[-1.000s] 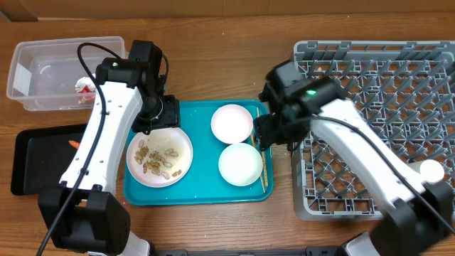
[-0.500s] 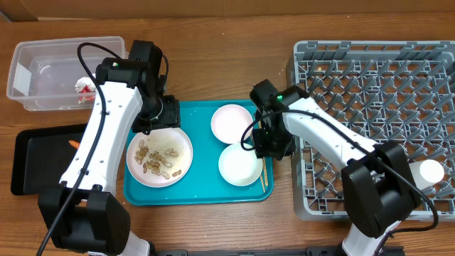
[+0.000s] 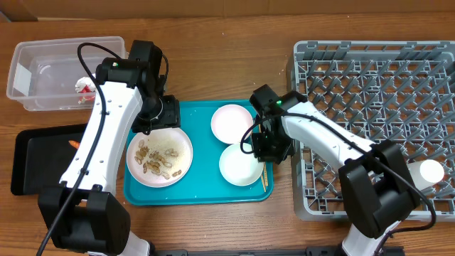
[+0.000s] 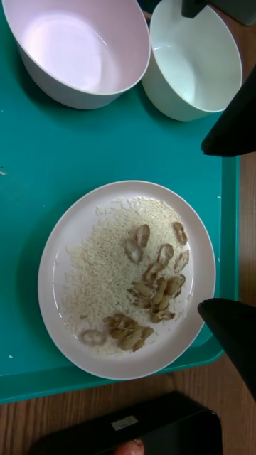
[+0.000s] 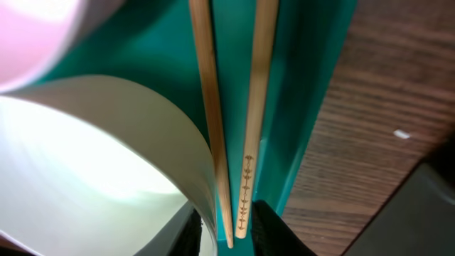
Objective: Sort waste into correct bins and load items into the dishwasher
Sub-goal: 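Reach the right gripper to the white bowl and grasp it, then lift the white bowl and set it in the rack's upper right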
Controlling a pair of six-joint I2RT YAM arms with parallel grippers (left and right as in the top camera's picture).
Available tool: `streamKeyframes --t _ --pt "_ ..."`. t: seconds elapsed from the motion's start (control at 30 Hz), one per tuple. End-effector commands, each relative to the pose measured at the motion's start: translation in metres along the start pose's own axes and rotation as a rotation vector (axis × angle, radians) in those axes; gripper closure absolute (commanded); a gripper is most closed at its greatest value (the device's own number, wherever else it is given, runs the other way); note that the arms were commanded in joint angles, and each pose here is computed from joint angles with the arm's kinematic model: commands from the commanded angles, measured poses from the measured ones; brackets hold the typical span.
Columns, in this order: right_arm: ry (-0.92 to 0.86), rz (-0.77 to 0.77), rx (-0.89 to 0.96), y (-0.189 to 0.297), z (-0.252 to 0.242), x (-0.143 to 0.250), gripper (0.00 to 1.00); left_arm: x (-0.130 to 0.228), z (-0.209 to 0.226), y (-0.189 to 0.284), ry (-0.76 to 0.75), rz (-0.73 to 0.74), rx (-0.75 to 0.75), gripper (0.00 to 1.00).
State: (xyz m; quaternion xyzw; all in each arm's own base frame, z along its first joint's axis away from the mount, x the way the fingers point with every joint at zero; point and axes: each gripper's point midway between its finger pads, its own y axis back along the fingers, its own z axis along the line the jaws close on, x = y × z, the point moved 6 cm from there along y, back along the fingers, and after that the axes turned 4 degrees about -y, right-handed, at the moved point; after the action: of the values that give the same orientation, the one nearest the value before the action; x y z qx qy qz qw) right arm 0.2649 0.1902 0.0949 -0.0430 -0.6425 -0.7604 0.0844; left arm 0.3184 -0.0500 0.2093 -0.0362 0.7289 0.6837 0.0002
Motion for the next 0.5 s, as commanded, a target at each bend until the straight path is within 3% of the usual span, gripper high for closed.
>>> streamKeyframes --t 0.0,0.2,0.37,0.47 --pt "0.007 0.028 0.0 -0.012 0.003 0.009 0.8 -0.002 0.002 0.013 0.013 -0.047 -0.005 0.34" --pt "0.008 0.017 -0.006 -0.011 0.004 0.007 0.96 -0.001 0.002 0.013 0.014 -0.046 -0.005 0.34" --pt "0.013 -0.024 0.016 0.014 0.008 0.002 0.96 -0.001 0.002 0.013 0.014 -0.046 -0.005 0.34" --pt "0.014 -0.124 0.089 0.054 0.006 -0.004 0.96 -0.002 0.002 0.013 0.013 -0.046 -0.005 0.34"
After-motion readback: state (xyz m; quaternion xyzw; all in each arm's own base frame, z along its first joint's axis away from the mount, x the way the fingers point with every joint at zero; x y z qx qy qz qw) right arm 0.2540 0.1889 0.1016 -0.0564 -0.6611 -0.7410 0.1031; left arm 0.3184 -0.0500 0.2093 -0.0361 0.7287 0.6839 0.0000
